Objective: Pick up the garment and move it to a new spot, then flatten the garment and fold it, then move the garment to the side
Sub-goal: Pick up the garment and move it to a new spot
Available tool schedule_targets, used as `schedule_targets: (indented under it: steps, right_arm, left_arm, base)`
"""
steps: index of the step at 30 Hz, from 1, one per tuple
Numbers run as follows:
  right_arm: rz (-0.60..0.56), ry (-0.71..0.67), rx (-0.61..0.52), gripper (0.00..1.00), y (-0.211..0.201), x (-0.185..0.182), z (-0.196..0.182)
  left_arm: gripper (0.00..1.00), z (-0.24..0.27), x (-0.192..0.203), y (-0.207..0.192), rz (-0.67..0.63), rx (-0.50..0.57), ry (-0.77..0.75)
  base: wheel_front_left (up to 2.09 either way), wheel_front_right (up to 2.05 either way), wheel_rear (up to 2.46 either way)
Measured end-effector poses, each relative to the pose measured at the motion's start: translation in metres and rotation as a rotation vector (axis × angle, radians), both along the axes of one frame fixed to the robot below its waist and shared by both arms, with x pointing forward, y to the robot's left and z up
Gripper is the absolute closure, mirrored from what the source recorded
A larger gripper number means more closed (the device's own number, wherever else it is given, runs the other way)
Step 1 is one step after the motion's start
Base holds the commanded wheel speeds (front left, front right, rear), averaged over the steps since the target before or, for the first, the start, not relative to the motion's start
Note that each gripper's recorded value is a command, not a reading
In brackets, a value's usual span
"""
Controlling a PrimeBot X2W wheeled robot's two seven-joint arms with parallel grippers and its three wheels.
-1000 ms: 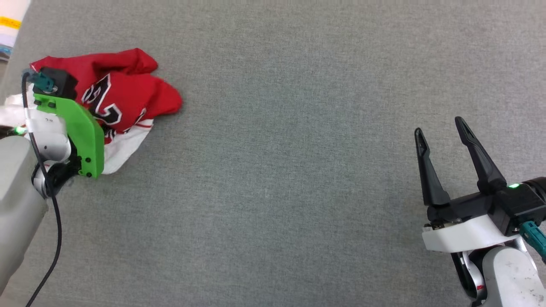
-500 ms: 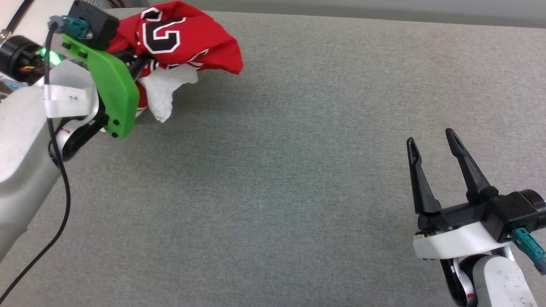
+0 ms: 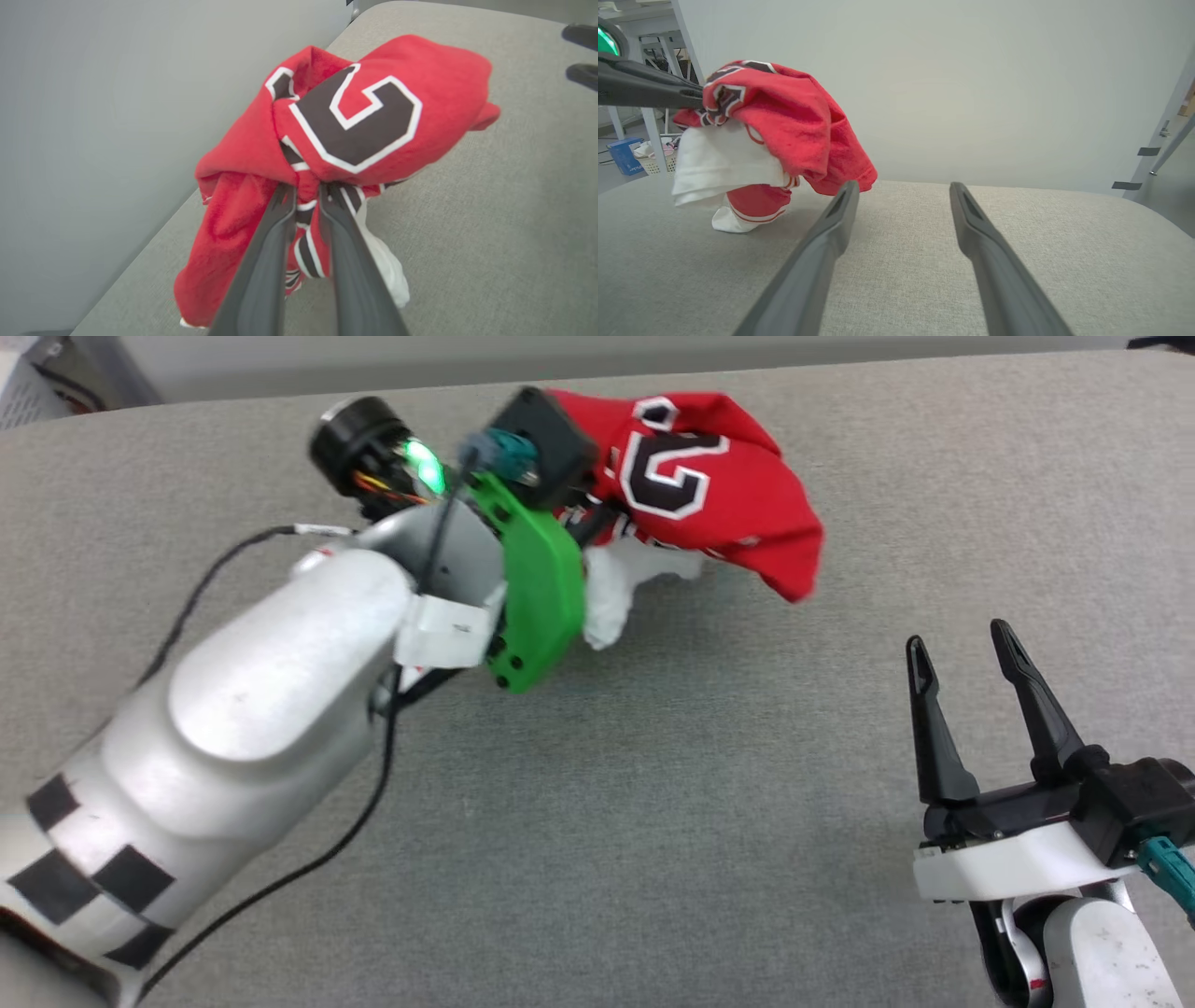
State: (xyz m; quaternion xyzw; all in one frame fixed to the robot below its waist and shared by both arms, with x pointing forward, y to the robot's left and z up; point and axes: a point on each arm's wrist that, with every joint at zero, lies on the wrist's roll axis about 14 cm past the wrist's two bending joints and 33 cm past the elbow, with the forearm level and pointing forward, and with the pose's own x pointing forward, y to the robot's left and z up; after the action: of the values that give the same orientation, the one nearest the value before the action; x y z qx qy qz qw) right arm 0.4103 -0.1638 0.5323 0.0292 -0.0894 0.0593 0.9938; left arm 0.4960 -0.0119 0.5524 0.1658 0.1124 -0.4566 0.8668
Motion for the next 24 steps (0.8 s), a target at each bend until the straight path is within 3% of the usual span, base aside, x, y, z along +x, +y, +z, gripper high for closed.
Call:
schedule_targets:
  steps: [6, 10, 15, 17, 22, 23, 24]
  right_arm:
    - [-0.095, 0.013, 0.004, 0.00, -0.032, -0.009, -0.002]
    - [-0.134, 0.032, 0.006, 0.00, -0.045, -0.012, -0.007]
    - [-0.156, 0.054, 0.005, 0.00, -0.052, -0.012, -0.014]
    - [-0.165, 0.067, 0.003, 0.00, -0.055, -0.012, -0.018]
    - [-0.159, 0.071, 0.004, 0.00, -0.053, -0.010, -0.020]
    - [-0.157, 0.069, 0.005, 0.00, -0.052, -0.010, -0.020]
    - [-0.154, 0.067, 0.004, 0.00, -0.051, -0.010, -0.019]
  left_arm:
    - [1.00, -0.036, -0.038, -0.078, -0.202, -0.009, 0.081]
    - [1.00, -0.069, -0.056, -0.106, -0.271, 0.001, 0.148]
    - [1.00, -0.114, -0.079, -0.119, -0.292, 0.025, 0.269]
    - [1.00, -0.149, -0.109, -0.122, -0.317, 0.085, 0.359]
    - [1.00, -0.158, -0.125, -0.125, -0.330, 0.083, 0.393]
    - [0.78, -0.156, -0.124, -0.125, -0.328, 0.075, 0.383]
    - [0.37, -0.154, -0.122, -0.124, -0.322, 0.060, 0.369]
  base:
    - [0.00, 0.00, 0.00]
    - [0.00, 0.00, 0.00]
    - [0.00, 0.00, 0.00]
    - [0.00, 0.00, 0.00]
    - [0.00, 0.00, 0.00]
    - [0.00, 0.00, 0.00]
    - [0.00, 0.00, 0.00]
